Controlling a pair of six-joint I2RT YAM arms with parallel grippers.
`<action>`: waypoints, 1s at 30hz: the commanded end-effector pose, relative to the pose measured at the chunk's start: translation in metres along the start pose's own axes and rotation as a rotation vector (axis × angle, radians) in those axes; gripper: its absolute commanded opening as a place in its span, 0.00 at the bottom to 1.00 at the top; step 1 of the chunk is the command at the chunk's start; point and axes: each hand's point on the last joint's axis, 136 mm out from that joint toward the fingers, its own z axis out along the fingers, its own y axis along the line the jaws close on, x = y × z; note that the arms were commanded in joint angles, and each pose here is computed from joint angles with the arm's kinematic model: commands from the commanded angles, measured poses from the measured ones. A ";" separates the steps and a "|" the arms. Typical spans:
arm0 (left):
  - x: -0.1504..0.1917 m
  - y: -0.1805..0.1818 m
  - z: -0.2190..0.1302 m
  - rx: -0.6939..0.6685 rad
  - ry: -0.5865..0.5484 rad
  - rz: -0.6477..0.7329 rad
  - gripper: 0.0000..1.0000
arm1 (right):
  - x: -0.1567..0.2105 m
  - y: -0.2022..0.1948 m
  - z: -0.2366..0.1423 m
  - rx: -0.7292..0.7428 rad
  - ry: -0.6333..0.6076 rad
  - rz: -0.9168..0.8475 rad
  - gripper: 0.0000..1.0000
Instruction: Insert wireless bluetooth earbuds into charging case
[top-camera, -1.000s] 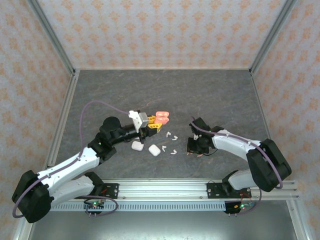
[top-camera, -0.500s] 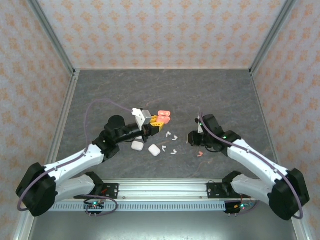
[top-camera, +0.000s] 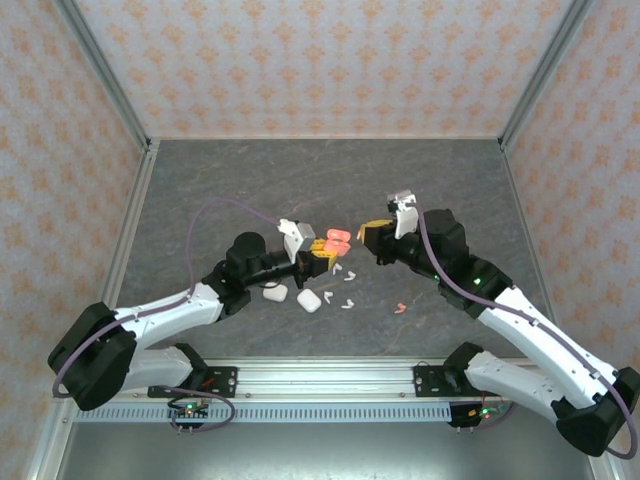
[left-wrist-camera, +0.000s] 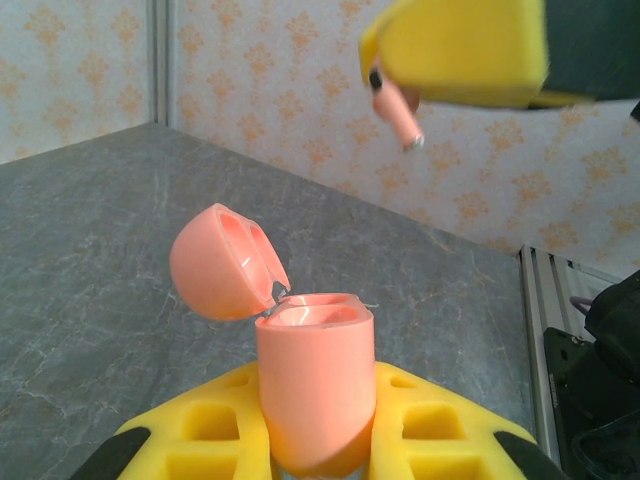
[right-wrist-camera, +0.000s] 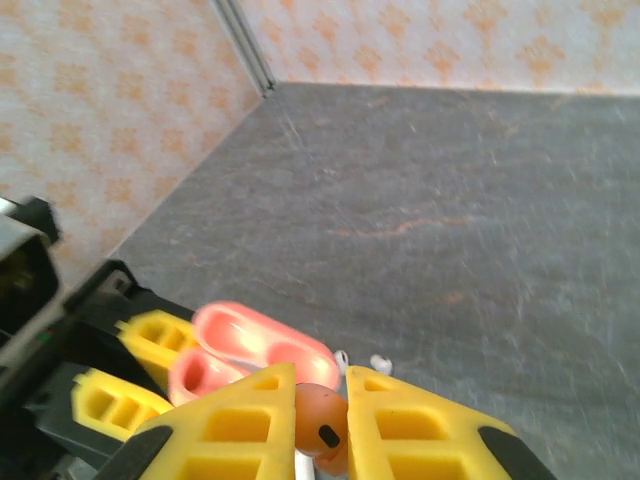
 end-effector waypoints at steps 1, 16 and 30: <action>-0.027 -0.012 0.004 0.045 -0.071 0.035 0.00 | -0.023 0.011 0.002 -0.008 -0.072 -0.088 0.15; -0.029 -0.015 0.004 0.048 -0.075 0.039 0.00 | -0.013 0.029 0.023 -0.072 -0.035 -0.101 0.15; -0.030 -0.014 0.002 0.036 -0.079 0.044 0.00 | 0.007 0.038 0.037 -0.118 0.039 -0.091 0.15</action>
